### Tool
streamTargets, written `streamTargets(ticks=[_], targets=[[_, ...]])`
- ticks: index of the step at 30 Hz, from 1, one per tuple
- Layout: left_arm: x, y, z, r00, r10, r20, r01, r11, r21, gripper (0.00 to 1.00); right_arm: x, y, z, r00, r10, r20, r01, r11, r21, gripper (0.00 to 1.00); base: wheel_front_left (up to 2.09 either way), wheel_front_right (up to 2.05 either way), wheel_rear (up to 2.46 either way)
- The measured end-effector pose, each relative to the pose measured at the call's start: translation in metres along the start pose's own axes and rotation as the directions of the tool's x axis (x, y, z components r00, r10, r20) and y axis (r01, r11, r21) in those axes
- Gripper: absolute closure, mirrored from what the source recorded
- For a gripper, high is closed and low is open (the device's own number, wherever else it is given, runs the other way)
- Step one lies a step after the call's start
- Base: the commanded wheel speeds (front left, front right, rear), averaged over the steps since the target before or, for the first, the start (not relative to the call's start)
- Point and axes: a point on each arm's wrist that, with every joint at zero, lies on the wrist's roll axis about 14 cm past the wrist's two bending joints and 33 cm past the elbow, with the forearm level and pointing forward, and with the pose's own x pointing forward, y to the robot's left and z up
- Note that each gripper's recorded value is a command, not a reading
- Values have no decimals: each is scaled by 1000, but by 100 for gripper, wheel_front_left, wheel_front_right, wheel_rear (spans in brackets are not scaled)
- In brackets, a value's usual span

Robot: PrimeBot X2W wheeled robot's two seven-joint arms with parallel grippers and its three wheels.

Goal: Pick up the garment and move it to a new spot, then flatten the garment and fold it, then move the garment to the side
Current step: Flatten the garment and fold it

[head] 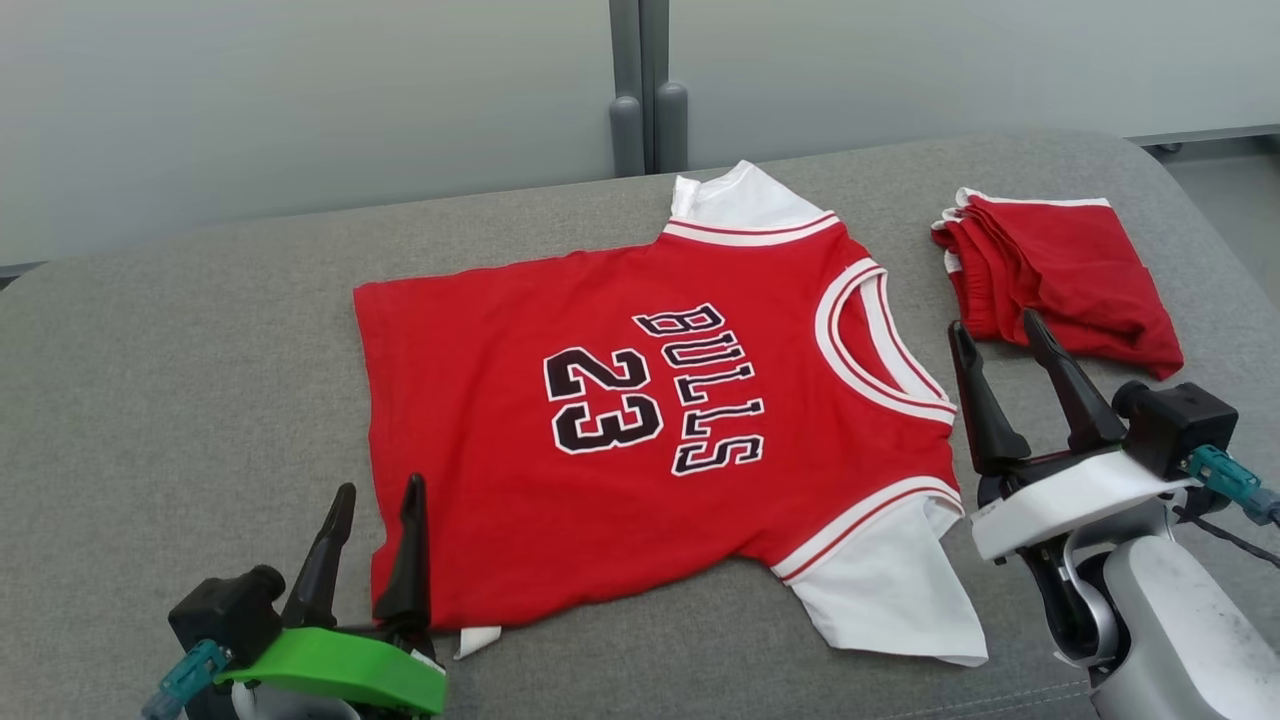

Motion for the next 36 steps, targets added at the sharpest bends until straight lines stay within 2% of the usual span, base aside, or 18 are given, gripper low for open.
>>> streamTargets(ticks=[7,11,36], targets=[[0,15,8,998,58,30,-60,997,55,0,4,16,-11,1000,18,-24,-18,1000,7,0,0,0,0],[1,15,7,998,52,29,-55,993,106,0,-1,21,-21,999,15,-50,-14,1000,4,0,0,0,0],[6,24,13,995,80,53,-86,987,133,0,2,15,-31,997,-18,-72,18,1000,2,0,0,0,0]])
